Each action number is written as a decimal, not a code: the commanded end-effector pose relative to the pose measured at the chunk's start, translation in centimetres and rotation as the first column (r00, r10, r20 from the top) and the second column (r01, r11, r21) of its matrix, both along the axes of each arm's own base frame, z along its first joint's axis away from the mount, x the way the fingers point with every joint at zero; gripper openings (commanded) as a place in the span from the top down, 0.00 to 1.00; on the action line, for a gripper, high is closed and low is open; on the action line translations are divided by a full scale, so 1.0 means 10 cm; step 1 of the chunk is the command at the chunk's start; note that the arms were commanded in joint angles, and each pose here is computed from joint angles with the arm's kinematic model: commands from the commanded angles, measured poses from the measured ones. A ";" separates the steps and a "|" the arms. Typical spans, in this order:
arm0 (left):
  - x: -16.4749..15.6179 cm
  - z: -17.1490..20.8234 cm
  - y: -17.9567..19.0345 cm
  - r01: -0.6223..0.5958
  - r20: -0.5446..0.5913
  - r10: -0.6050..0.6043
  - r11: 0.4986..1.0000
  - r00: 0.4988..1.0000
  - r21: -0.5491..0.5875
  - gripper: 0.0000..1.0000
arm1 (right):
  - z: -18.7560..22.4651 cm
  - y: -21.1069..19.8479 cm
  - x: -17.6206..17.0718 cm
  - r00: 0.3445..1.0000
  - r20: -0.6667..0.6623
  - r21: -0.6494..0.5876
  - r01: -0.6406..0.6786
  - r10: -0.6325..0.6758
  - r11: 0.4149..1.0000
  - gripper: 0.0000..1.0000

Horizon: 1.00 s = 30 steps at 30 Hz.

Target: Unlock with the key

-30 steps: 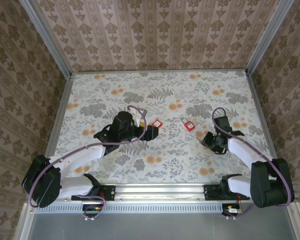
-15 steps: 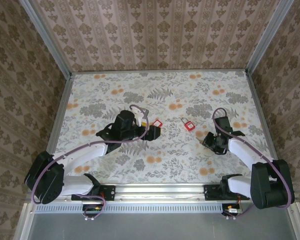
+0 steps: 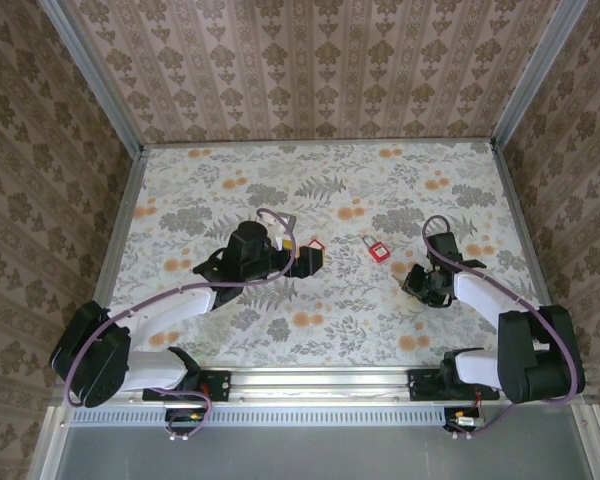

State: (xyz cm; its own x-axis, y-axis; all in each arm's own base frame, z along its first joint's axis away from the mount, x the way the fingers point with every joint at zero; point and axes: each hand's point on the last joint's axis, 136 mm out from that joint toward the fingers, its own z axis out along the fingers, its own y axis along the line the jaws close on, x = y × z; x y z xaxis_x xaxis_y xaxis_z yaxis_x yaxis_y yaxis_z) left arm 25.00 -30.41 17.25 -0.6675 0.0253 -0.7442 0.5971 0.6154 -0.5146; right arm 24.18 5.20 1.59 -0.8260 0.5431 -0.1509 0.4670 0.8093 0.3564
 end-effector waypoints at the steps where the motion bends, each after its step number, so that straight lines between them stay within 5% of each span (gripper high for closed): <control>1: 0.03 0.08 -0.01 -0.007 0.021 0.007 1.000 1.000 -0.029 0.00 | 0.07 0.03 0.08 0.999 0.033 0.025 -0.001 0.000 1.000 0.85; 14: 0.08 0.04 0.15 -0.081 0.036 0.080 0.996 0.996 0.025 0.00 | 0.47 0.06 0.20 0.984 0.175 0.021 -0.041 0.037 0.999 0.96; 23: 0.10 0.16 0.47 -0.180 0.172 0.195 0.979 0.966 -0.097 0.01 | 0.99 0.23 0.24 0.957 0.268 -0.004 -0.112 0.109 0.994 0.96; 30: -0.03 0.19 0.28 -0.037 0.241 0.056 0.996 0.969 -0.080 0.19 | 1.44 0.57 0.17 0.925 0.320 -0.032 -0.206 0.205 0.978 0.94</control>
